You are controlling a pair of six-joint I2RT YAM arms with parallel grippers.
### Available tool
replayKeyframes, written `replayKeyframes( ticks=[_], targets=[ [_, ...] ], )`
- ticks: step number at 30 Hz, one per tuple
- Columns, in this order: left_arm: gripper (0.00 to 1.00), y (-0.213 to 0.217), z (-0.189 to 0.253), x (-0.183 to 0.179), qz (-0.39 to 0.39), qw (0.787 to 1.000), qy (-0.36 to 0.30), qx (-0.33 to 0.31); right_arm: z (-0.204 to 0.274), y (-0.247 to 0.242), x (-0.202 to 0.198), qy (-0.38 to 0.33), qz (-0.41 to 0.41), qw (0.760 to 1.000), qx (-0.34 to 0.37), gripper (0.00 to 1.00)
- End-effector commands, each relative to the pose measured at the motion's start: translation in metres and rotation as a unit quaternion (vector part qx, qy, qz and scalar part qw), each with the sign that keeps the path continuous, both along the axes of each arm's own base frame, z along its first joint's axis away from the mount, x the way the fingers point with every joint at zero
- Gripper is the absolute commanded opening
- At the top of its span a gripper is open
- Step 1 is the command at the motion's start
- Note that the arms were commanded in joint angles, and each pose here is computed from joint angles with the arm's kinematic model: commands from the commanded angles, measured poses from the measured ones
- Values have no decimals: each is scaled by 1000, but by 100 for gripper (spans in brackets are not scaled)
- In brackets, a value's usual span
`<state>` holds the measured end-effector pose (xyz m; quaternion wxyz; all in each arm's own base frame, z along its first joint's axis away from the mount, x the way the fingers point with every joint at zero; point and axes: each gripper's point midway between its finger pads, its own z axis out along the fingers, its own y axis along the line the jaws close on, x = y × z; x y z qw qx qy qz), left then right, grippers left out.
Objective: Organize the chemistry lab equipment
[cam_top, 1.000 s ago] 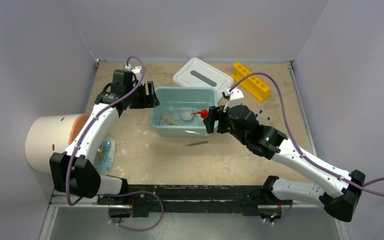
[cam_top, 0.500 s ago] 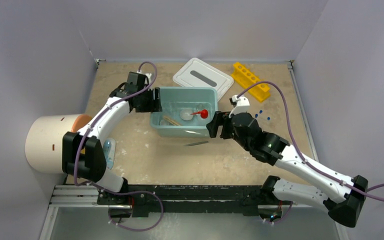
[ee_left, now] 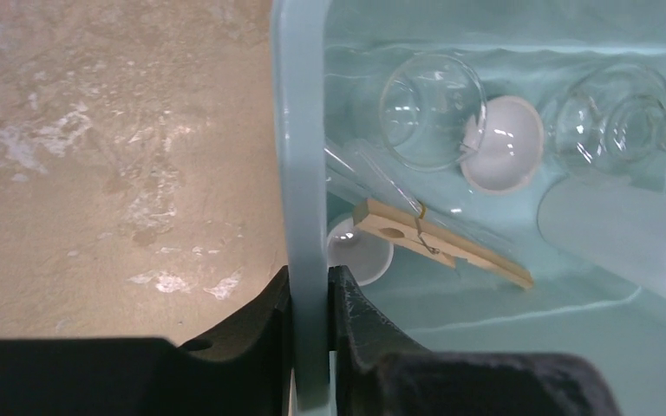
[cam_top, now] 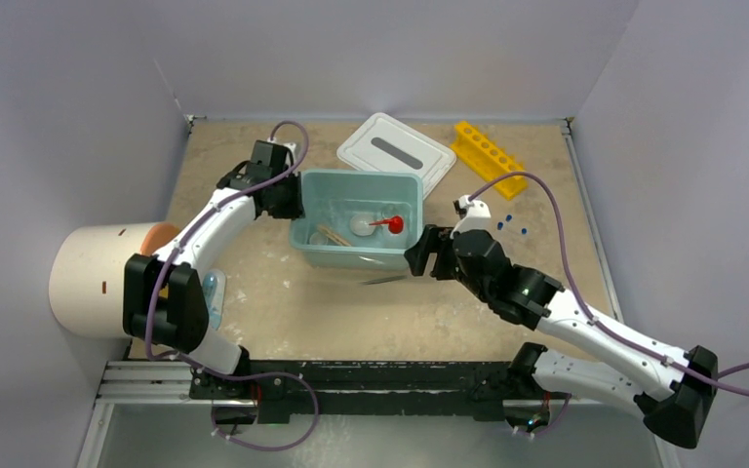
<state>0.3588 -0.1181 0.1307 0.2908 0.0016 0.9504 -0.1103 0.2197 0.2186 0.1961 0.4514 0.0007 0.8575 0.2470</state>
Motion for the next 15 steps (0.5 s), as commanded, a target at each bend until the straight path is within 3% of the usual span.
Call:
replayKeyframes(
  ticks=[1, 3, 6, 11, 15],
  targets=[
    [6, 17, 14, 11, 24, 999, -30, 35, 7, -4, 2, -2, -27, 999, 33, 81],
    [0, 22, 15, 10, 34, 998, -32, 44, 2, -7, 1, 4, -34, 999, 31, 81],
    [0, 31, 13, 7, 53, 997, -29, 39, -6, -10, 0, 13, -45, 999, 28, 81],
    [0, 56, 5, -1, 105, 994, -9, -22, -21, -13, -3, 28, -49, 998, 24, 81],
    [0, 75, 7, -5, 144, 989, -19, -21, -35, -9, -7, 39, -36, 998, 23, 81]
  ],
)
